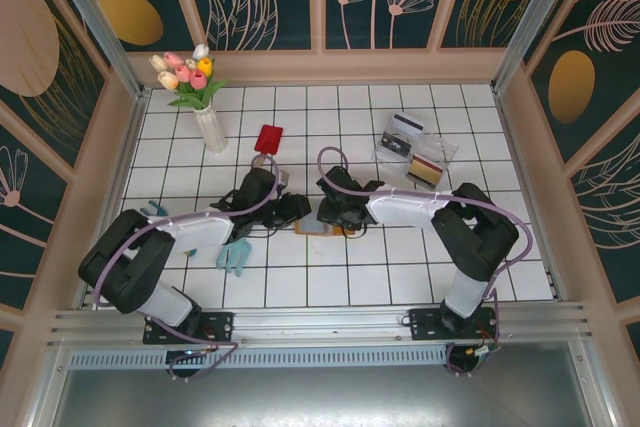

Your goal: Take the credit cards out of the card holder

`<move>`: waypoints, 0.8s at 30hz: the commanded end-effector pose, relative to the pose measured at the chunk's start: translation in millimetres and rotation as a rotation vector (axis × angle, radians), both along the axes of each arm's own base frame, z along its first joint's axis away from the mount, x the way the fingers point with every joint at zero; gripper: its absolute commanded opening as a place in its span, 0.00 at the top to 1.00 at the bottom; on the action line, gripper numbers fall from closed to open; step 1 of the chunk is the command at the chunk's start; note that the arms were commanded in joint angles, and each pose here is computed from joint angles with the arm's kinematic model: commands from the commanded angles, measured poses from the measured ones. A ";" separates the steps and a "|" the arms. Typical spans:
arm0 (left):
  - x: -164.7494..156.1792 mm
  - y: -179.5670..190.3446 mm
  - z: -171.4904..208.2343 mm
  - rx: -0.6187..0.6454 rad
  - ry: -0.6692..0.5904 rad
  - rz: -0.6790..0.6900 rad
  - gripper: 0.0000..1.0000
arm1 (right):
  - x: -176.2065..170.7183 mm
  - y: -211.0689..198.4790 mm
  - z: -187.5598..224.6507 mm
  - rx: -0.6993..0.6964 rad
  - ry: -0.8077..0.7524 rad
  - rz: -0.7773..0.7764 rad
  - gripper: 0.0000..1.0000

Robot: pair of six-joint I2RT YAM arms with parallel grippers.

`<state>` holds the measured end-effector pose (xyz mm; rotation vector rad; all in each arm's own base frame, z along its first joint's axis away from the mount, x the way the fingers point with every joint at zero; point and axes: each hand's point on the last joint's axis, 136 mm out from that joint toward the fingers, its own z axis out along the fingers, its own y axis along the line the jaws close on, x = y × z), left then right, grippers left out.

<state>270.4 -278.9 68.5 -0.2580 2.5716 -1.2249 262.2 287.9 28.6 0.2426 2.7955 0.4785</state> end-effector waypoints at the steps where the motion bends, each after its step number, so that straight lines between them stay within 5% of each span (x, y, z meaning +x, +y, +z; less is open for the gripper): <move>1: 3.9 -1.9 -6.9 0.034 0.009 0.007 0.71 | -7.6 -4.1 6.2 0.013 0.009 0.011 0.53; 5: 9.0 17.9 -24.9 0.150 0.014 0.079 0.72 | -6.5 -4.8 13.8 0.051 0.000 0.010 0.54; 24: 7.0 3.4 -41.0 0.118 0.079 0.032 0.72 | -8.9 -4.2 2.0 0.120 0.062 0.036 0.55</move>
